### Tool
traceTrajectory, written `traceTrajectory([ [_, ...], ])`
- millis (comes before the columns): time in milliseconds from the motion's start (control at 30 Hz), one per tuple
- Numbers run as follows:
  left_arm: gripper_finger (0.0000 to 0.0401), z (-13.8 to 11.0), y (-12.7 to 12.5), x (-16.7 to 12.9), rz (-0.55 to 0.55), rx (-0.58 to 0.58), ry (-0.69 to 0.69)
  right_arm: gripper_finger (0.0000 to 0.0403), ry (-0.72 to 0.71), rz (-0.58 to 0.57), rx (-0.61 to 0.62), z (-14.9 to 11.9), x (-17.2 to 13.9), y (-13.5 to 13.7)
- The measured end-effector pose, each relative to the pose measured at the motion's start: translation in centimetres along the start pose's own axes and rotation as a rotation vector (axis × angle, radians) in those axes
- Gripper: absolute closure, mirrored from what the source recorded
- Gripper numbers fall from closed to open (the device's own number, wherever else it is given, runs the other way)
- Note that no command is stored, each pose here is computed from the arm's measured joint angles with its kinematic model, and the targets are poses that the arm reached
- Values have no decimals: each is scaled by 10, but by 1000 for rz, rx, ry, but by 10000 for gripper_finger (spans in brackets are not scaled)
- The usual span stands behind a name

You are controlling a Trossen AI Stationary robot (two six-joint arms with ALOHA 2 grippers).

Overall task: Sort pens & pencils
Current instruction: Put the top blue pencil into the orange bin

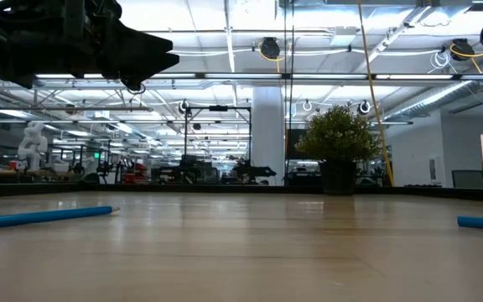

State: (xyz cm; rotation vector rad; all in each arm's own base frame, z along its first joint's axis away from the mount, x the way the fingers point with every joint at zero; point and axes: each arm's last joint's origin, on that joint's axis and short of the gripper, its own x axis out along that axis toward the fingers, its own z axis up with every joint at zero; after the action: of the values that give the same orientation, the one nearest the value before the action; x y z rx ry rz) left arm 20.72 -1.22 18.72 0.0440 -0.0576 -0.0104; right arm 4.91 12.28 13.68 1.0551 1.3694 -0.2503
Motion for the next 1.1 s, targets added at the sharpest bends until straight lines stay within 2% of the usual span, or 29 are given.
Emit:
traceTrajectory([
  [167,194,0,0,0,0,0,0,287,-3,2,25,0,0,0],
  [433,194,0,0,0,0,0,0,288,-49,70,39,3,1,6],
  [1100,194,0,0,0,0,0,1,289,-136,151,-61,28,1,23],
])
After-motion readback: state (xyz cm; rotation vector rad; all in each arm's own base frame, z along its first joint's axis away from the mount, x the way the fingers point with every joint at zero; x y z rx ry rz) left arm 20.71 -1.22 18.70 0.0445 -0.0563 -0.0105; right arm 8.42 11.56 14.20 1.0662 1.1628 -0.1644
